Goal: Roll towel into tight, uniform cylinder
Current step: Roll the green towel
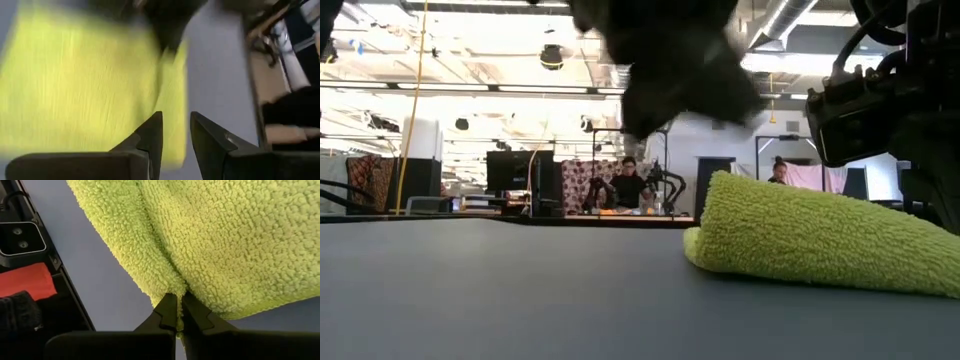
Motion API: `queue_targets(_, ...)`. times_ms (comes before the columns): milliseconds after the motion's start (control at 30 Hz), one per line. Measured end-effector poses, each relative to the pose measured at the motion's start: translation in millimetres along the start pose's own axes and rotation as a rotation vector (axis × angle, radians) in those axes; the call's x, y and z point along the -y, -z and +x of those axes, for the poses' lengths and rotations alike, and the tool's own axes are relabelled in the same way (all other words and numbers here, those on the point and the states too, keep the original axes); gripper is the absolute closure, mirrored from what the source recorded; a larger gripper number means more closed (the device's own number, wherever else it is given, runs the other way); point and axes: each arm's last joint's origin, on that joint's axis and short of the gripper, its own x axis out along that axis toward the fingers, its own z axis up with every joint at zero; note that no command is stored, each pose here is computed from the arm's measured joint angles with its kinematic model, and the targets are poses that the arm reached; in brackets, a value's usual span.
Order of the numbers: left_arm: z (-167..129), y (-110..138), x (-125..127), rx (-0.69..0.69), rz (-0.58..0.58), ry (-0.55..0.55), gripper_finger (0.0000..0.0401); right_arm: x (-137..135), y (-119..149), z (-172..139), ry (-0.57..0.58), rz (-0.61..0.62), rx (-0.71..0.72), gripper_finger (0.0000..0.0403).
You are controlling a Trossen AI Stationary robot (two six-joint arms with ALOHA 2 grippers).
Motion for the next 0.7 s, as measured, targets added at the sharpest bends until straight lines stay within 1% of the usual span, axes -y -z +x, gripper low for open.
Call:
queue_targets(100, 3, -4, 20, 0.181, 0.185, -0.022, 0.0314, 0, 0, 0, 0.001, 0.007, 0.002, 0.0374)
queue_targets(133, 7, -4, 24, 0.217, 0.224, -0.032, 0.0314, 0, 0, 0, 0.001, 0.007, 0.002, 0.0374)
queue_targets(167, 14, 2, 25, 0.218, 0.248, -0.040, 0.0314, 0, 0, 0, 0.000, 0.007, 0.004, 0.0374)
queue_targets(200, 21, 7, 24, 0.208, 0.247, -0.040, 0.0314, 0, 0, 0, 0.001, 0.007, 0.006, 0.0374)
queue_targets(300, 40, 21, 12, 0.151, 0.175, -0.057, 0.0314, 0, -1, 0, 0.001, 0.007, 0.013, 0.0374)
queue_targets(467, 60, 37, -2, 0.095, 0.083, -0.093, 0.0314, 0, -1, 0, 0.001, 0.006, 0.014, 0.0374)
queue_targets(533, 67, 45, -6, 0.053, 0.043, -0.087, 0.0314, 0, -1, 0, -0.001, 0.001, 0.014, 0.0373)
queue_targets(600, 70, 48, -7, 0.034, 0.021, -0.060, 0.0314, 0, -1, 0, -0.004, -0.005, 0.014, 0.0368)
queue_targets(700, 73, 53, -9, 0.003, -0.002, -0.065, 0.0314, -1, -1, 1, -0.014, -0.008, 0.017, 0.0351)
